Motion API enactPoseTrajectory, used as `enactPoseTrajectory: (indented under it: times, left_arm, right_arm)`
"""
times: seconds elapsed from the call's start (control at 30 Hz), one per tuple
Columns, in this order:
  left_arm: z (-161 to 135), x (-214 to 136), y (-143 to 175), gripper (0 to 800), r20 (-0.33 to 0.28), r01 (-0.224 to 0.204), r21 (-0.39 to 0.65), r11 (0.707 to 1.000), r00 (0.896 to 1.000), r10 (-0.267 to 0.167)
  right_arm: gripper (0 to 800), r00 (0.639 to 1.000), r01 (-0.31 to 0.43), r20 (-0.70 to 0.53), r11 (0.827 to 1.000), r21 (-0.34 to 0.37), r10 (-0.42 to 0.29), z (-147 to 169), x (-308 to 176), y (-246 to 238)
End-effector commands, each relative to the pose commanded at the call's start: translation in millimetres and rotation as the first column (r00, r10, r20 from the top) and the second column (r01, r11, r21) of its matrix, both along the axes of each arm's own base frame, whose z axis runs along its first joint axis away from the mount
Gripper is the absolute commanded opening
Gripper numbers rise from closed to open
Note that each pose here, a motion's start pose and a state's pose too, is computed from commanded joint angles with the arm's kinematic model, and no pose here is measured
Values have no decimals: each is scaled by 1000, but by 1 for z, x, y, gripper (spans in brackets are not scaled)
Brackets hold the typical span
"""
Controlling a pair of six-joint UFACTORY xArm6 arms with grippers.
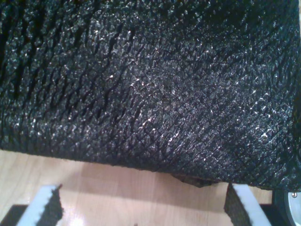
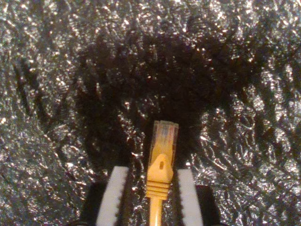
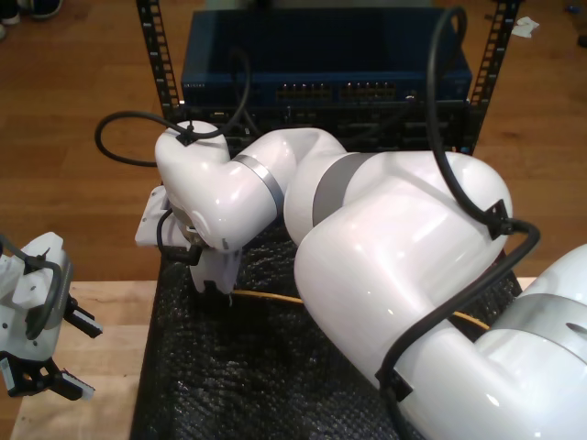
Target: Grab the cable and plug it in
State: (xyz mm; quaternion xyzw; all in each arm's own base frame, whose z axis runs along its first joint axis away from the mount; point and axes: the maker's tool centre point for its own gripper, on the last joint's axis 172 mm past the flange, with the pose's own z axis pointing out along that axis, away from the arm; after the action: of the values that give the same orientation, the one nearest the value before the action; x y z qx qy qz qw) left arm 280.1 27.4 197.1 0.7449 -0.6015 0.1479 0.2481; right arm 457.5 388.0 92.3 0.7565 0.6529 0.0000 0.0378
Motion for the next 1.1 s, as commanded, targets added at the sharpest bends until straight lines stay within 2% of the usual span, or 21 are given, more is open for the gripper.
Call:
enactPoseTrajectory:
  times: [0.3, 0.47, 0.57, 0.67, 0.77, 0.9, 1.1]
  left_arm:
    - [0, 0, 0, 800, 1, 0, 1, 1000, 1000, 0]
    - [0, 0, 0, 799, 1, 0, 1, 1000, 1000, 0]
    - [0, 0, 0, 799, 1, 0, 1, 1000, 1000, 0]
    - [0, 0, 0, 800, 1, 0, 1, 1000, 1000, 0]
    - [0, 0, 0, 800, 2, 1, 1, 1000, 1000, -1]
    - [1, -2, -2, 800, -4, 6, -7, 1000, 1000, -6]
    - [2, -5, -5, 800, -12, 11, -18, 1000, 1000, -11]
  right_arm:
    - [172, 1000, -6, 0, 1000, -5, 6, -2, 0, 0]
    - [43, 1000, -9, 1, 1000, -11, 9, -4, 0, -1]
    - [8, 1000, -20, 13, 1000, -22, 20, -3, 3, -4]
    - [6, 999, -24, 23, 1000, -14, 24, 5, 7, -3]
    - [6, 999, -16, 49, 1000, 7, 16, 27, 18, -2]
    - [6, 999, 23, 49, 1000, 10, -24, 50, 32, -26]
    - [4, 1000, -17, 15, 1000, -11, 17, 61, 34, -50]
